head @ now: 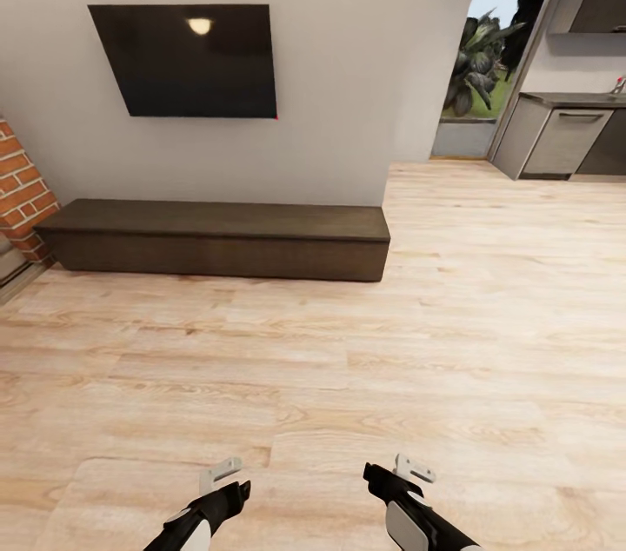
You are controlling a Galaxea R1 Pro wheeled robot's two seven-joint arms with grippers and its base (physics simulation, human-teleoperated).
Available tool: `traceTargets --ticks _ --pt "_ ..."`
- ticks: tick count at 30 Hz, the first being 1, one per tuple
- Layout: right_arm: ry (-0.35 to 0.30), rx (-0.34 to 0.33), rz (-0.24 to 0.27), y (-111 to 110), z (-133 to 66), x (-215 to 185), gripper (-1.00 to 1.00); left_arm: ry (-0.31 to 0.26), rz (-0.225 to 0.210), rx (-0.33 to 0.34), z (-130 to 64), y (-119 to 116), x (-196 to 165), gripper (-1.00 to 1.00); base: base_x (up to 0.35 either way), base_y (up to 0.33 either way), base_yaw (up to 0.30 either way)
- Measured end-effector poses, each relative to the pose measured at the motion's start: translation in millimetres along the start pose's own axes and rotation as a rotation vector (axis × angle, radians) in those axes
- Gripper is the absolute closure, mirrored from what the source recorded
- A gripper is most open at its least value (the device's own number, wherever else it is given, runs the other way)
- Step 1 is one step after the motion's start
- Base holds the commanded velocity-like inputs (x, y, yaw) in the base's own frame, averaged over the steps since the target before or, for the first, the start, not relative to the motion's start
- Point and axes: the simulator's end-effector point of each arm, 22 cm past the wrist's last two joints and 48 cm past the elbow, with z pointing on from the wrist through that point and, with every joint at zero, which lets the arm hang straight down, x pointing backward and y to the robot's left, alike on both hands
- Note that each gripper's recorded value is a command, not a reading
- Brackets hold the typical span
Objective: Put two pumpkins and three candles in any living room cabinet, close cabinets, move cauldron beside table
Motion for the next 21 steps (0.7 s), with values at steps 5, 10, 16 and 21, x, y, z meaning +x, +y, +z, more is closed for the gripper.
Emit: traceTargets --ticks 5,10,16,21 --pt "0.001 0.010 0.004 -4 -6.2 -1 -1.00 0.018 0.006 -0.017 -6.8 3 1 -1.00 0.000 0.000 0.000" --pt "0.004 0.072 0.006 -37 -9.6 1 -1.00 0.017 0.010 -0.171 -16.4 43 -4 -1.00 0.000 0.000 0.000" --pt "0.004 0.118 0.003 -60 -16.7 3 -1.00 0.014 0.012 -0.324 -32.4 77 -9 -1.00 0.000 0.000 0.000" --pt "0.007 0.170 -0.010 -85 -24.6 12 -1.00 0.012 0.020 -0.335 -39.5 78 -11 -1.00 0.000 0.000 0.000"
